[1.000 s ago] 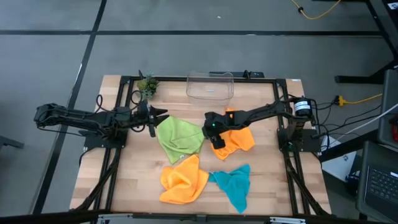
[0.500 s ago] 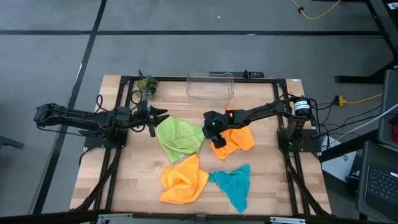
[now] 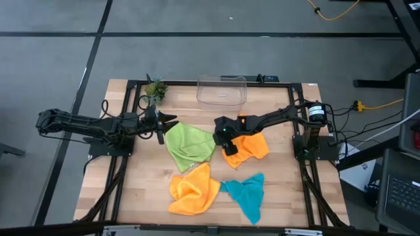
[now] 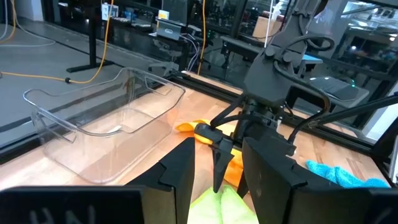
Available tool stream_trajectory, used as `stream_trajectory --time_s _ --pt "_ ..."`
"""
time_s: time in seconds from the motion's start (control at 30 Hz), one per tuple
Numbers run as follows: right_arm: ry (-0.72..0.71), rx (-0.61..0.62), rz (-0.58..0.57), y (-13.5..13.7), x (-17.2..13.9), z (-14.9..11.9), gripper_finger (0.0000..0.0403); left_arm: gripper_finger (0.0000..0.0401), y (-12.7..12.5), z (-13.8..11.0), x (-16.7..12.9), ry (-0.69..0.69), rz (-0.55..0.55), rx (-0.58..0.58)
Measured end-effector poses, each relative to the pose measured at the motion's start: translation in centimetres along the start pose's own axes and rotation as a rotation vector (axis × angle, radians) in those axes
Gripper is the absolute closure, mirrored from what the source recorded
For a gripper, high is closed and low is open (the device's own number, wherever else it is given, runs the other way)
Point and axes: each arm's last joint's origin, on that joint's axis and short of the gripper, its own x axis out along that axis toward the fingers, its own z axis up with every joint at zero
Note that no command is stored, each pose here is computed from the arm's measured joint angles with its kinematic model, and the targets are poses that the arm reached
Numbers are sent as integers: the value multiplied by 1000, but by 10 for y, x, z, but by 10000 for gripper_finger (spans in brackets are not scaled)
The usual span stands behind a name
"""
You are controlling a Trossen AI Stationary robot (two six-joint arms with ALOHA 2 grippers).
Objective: Fold microfiber towels
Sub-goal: Fold the green microfiber cloth
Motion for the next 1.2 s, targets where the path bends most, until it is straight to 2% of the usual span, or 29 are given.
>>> stream_trajectory --time_s 0.47,0.63,0.73,1.03,1.13,1.2 --pt "-8 5 -5 0 3 0 193 275 0 0 0 1 0 1" --pt "-15 5 -39 -2 3 2 201 275 0 0 0 2 1 0" --pt "-4 6 -55 -2 3 1 229 275 0 0 0 2 1 0" --pt "-11 0 -53 -1 1 4 348 275 0 0 0 2 1 0" --pt "3 35 -43 -2 -1 9 388 275 0 0 0 1 0 0" --pt "7 65 -40 -5 -4 16 394 275 0 0 0 1 0 0"
